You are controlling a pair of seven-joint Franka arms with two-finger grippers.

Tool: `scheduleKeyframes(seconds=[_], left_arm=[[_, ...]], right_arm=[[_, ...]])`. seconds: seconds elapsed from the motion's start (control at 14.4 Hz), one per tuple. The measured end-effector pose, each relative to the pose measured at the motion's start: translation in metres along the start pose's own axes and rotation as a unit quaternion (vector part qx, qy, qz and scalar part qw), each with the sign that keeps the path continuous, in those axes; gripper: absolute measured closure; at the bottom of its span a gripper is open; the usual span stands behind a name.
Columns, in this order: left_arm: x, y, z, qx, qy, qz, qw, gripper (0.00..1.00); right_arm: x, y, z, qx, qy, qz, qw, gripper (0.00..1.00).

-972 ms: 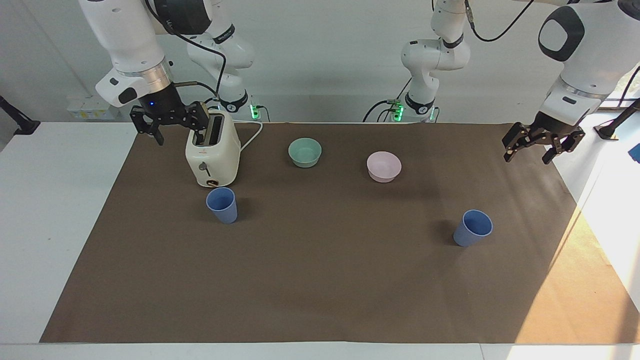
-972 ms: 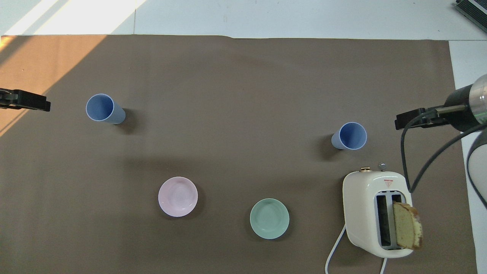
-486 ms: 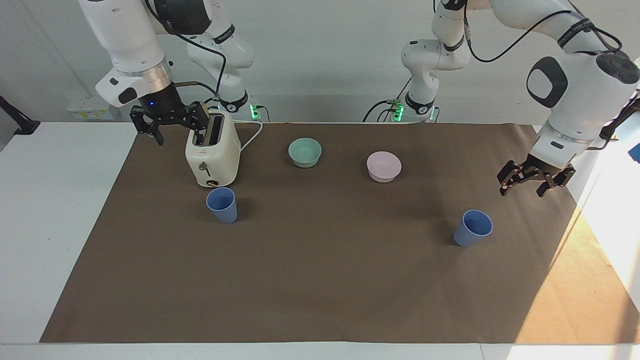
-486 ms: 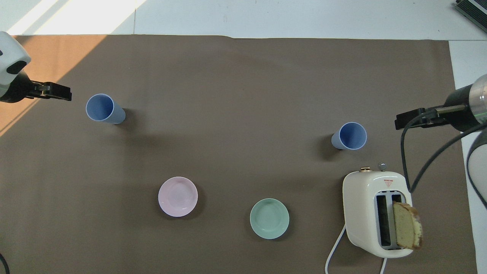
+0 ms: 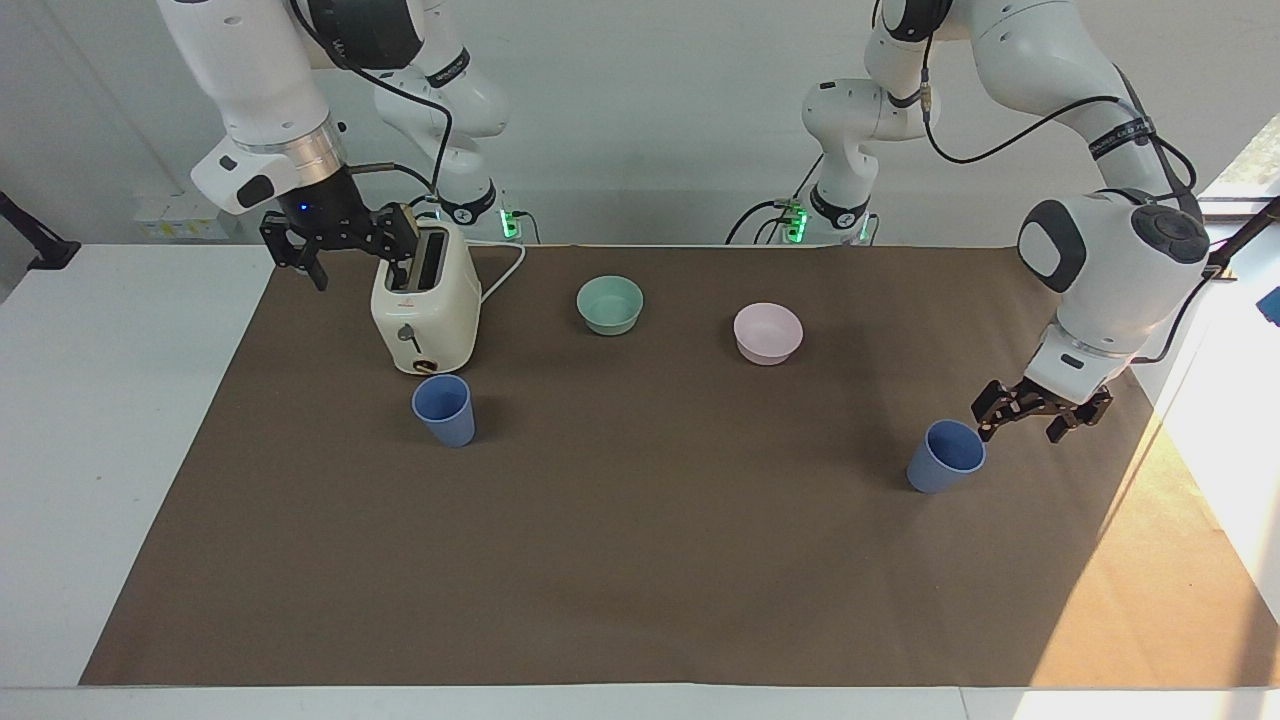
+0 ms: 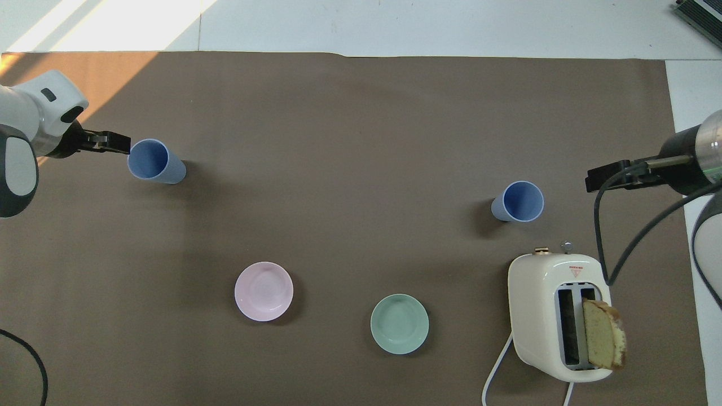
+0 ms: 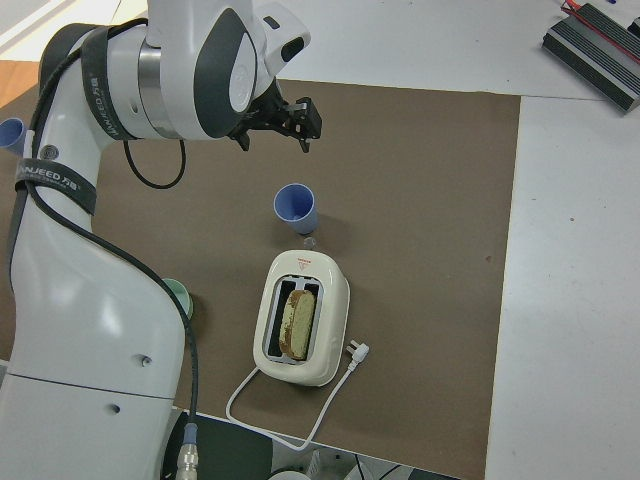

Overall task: Stack blue cups with both arms
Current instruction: 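Reach the left gripper to the nearby blue cup and grasp it, then carry the blue cup with the left gripper toward the table center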

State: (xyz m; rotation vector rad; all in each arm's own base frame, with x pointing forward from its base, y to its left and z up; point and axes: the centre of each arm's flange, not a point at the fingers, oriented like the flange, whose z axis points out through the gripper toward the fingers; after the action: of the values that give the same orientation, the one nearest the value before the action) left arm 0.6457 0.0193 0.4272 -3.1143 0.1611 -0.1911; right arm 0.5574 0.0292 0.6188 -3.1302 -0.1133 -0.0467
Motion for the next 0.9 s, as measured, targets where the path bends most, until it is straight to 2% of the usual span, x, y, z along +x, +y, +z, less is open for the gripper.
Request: scheduleKeyframes(seconds=[0.28, 0.42, 0.49, 0.56, 0.62, 0.9], left_arm=[[-0.003, 0.003, 0.018, 0.003, 0.023, 0.001, 1.000, 0.00], [-0.009, 0.006, 0.035, 0.002, 0.014, -0.002, 1.000, 0.18], [-0.012, 0.008, 0.044, 0.001, 0.010, -0.006, 1.000, 0.19], [-0.014, 0.012, 0.052, 0.001, 0.008, -0.009, 1.000, 0.29], [-0.016, 0.015, 0.057, 0.000, 0.007, -0.010, 1.000, 0.44], [-0.016, 0.019, 0.056, -0.001, 0.011, -0.010, 1.000, 0.93]], right_arm=[[0.000, 0.000, 0.000, 0.000, 0.000, 0.000, 1.000, 0.00], [0.000, 0.000, 0.000, 0.000, 0.000, 0.000, 1.000, 0.00], [0.000, 0.000, 0.000, 0.000, 0.000, 0.000, 1.000, 0.00], [0.000, 0.000, 0.000, 0.000, 0.000, 0.000, 1.000, 0.00], [0.000, 0.000, 0.000, 0.000, 0.000, 0.000, 1.000, 0.00], [0.000, 0.000, 0.000, 0.000, 0.000, 0.000, 1.000, 0.00]])
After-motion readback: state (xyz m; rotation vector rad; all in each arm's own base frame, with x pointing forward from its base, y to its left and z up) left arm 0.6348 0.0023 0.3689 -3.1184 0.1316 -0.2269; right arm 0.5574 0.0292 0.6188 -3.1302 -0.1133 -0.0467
